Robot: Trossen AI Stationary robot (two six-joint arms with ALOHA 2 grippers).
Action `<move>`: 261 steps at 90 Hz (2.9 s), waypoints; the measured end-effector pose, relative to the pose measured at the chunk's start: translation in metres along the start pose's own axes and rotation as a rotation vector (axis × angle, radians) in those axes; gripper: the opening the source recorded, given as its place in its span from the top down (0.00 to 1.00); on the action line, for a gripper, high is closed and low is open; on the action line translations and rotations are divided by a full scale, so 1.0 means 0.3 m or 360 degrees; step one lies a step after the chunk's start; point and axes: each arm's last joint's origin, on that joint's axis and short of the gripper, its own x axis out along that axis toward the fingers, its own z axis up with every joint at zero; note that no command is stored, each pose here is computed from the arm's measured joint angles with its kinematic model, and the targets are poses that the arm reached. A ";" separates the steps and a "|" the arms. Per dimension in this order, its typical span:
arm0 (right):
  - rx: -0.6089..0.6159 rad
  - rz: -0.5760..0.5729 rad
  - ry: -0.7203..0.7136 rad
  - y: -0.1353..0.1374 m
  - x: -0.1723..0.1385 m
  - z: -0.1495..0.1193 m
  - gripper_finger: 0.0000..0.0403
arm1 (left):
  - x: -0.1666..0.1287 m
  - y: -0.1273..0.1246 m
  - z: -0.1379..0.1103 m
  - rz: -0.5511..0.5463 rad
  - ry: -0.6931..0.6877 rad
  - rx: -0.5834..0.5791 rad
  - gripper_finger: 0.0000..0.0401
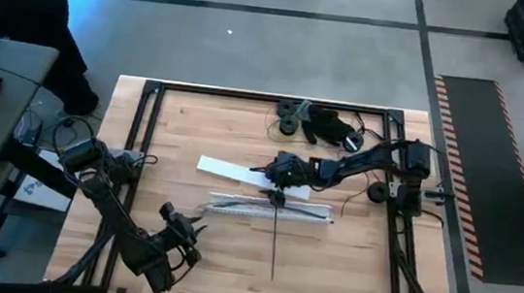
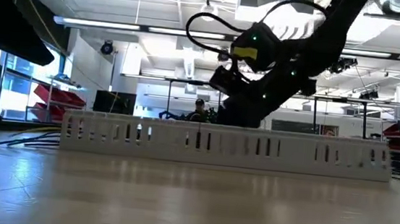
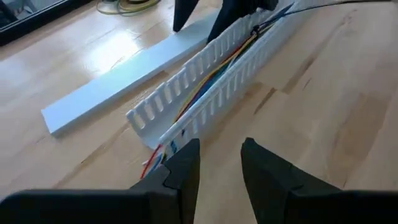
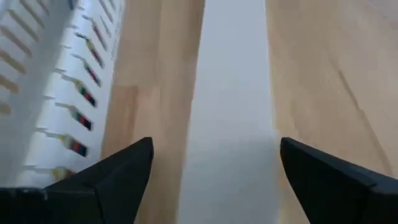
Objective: Ziptie cables
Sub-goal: Close the white cable duct
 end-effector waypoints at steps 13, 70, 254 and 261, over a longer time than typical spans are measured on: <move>0.0074 0.0021 0.0055 -0.020 0.036 -0.038 0.29 | 0.000 0.000 0.000 -0.0001 0.0000 -0.0001 0.75; 0.0057 -0.0102 -0.0031 -0.052 -0.027 0.013 0.49 | -0.007 0.007 0.014 -0.0004 -0.0076 -0.0018 0.75; -0.0109 -0.0197 -0.0226 -0.144 -0.101 0.151 0.65 | -0.104 0.051 0.154 -0.0201 -0.0252 -0.0064 0.78; -0.0091 -0.0243 -0.0242 -0.184 -0.098 0.172 0.55 | -0.094 0.051 0.160 -0.0184 -0.0252 -0.0062 0.78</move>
